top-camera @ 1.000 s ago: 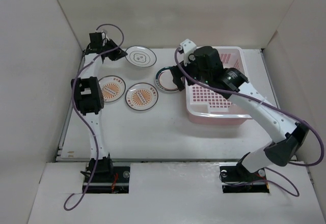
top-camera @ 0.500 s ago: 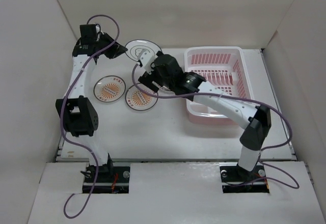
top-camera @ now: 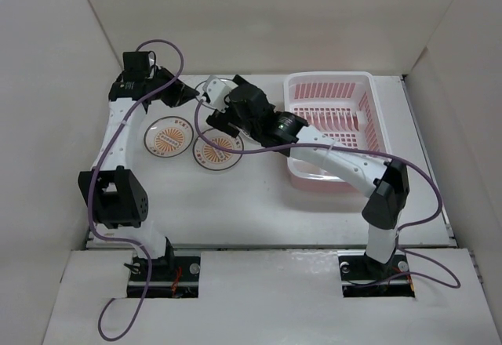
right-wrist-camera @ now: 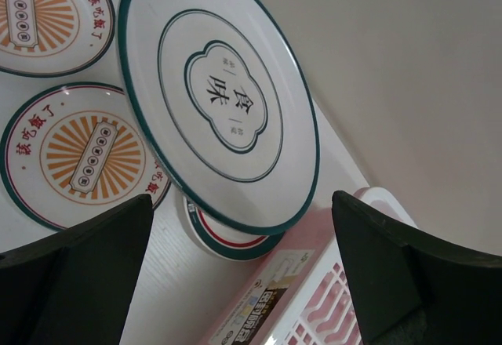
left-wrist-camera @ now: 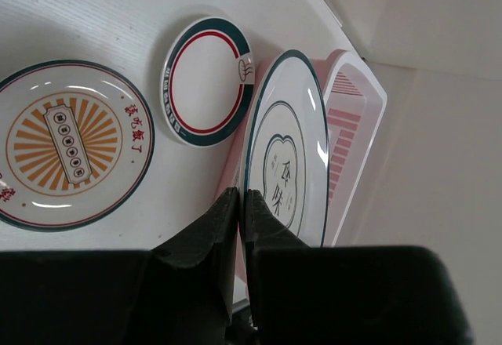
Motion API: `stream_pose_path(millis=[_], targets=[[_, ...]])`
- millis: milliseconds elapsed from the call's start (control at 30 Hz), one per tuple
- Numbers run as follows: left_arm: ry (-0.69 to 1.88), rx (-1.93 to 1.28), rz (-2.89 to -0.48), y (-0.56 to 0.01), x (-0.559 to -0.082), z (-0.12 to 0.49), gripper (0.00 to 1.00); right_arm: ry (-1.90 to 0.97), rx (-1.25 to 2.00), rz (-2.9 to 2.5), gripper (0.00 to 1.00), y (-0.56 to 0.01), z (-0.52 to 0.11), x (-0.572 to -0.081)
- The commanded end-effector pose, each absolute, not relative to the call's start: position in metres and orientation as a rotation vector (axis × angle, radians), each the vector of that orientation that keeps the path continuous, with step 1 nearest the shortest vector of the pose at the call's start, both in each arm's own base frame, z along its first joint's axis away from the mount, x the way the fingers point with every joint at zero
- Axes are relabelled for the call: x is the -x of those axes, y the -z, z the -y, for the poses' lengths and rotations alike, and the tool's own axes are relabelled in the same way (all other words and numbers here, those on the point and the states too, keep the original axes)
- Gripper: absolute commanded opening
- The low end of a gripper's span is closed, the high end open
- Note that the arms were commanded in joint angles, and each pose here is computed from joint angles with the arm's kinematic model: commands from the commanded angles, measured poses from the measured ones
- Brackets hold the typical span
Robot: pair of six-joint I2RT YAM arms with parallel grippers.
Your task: Load the plates into the dish rack
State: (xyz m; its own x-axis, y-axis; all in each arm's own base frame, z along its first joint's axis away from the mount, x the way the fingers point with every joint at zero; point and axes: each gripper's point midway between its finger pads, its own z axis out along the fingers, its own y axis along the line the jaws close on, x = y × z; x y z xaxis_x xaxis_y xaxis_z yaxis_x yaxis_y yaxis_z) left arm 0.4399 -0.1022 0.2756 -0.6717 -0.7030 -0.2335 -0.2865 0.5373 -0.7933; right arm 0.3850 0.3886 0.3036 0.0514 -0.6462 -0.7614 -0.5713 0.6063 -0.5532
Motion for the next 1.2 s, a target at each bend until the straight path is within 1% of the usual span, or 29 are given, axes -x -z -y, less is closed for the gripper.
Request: stream_pose_path(millis=[0,100,200,233,333,367,433,467,500,533,633,667,700,833,900,933,967,1033,1067,1133,1167], targets=[[1.113,0.718,-2.156,-0.318,-0.420,0.117,0.00,0.079,0.962,-1.547,1.00,-0.334,-0.390,-0.390],[1.146,0.680,-2.144,-0.330,-0.412,0.129,0.00,0.062,0.985,-1.548,0.97,-0.329,-0.394,-0.388],[1.175,0.656,-2.132,-0.339,-0.409,0.140,0.00,0.060,0.986,-1.559,0.90,-0.324,-0.393,-0.387],[1.184,0.650,-2.135,-0.340,-0.408,0.141,0.00,0.053,0.979,-1.563,0.83,-0.324,-0.394,-0.387],[1.194,0.619,-2.112,-0.350,-0.403,0.145,0.00,0.056,0.985,-1.569,0.72,-0.319,-0.395,-0.388],[1.192,0.625,-2.120,-0.346,-0.402,0.145,0.00,0.050,0.978,-1.573,0.62,-0.318,-0.395,-0.388],[1.192,0.625,-2.120,-0.346,-0.402,0.145,0.00,0.062,0.979,-1.581,0.52,-0.317,-0.393,-0.388],[1.187,0.613,-2.121,-0.346,-0.402,0.145,0.00,0.055,0.970,-1.586,0.30,-0.317,-0.394,-0.388],[1.173,0.627,-2.125,-0.344,-0.403,0.143,0.00,0.047,0.962,-1.591,0.27,-0.316,-0.394,-0.388],[1.173,0.627,-2.125,-0.344,-0.403,0.143,0.00,0.047,0.962,-1.592,0.27,-0.316,-0.394,-0.388],[1.161,0.653,-2.122,-0.340,-0.405,0.135,0.00,0.049,0.963,-1.589,0.15,-0.317,-0.396,-0.385],[1.155,0.664,-2.116,-0.340,-0.407,0.131,0.00,0.055,0.949,-1.586,0.11,-0.322,-0.393,-0.385],[1.155,0.664,-2.116,-0.340,-0.407,0.131,0.00,0.059,0.956,-1.592,0.00,-0.318,-0.392,-0.384],[1.166,0.641,-2.083,-0.348,-0.416,0.128,0.00,0.058,0.967,-1.584,0.00,-0.318,-0.398,-0.373],[1.203,0.588,-2.056,-0.357,-0.420,0.132,0.00,0.064,0.976,-1.587,0.00,-0.314,-0.400,-0.370],[1.219,0.558,-2.036,-0.365,-0.420,0.134,0.00,0.057,0.963,-1.577,0.00,-0.320,-0.399,-0.369],[1.247,0.542,-2.024,-0.370,-0.420,0.137,0.08,0.049,0.970,-1.571,0.00,-0.322,-0.400,-0.363],[1.285,0.482,-1.957,-0.390,-0.423,0.140,0.33,0.043,0.959,-1.563,0.00,-0.326,-0.398,-0.362],[1.306,0.453,-1.925,-0.401,-0.423,0.142,0.57,0.042,0.958,-1.562,0.00,-0.328,-0.395,-0.360],[1.319,0.419,-1.860,-0.418,-0.430,0.139,0.81,0.058,0.937,-1.562,0.00,-0.331,-0.388,-0.360],[1.325,0.399,-1.827,-0.430,-0.430,0.139,0.89,0.054,0.907,-1.558,0.00,-0.336,-0.384,-0.359]])
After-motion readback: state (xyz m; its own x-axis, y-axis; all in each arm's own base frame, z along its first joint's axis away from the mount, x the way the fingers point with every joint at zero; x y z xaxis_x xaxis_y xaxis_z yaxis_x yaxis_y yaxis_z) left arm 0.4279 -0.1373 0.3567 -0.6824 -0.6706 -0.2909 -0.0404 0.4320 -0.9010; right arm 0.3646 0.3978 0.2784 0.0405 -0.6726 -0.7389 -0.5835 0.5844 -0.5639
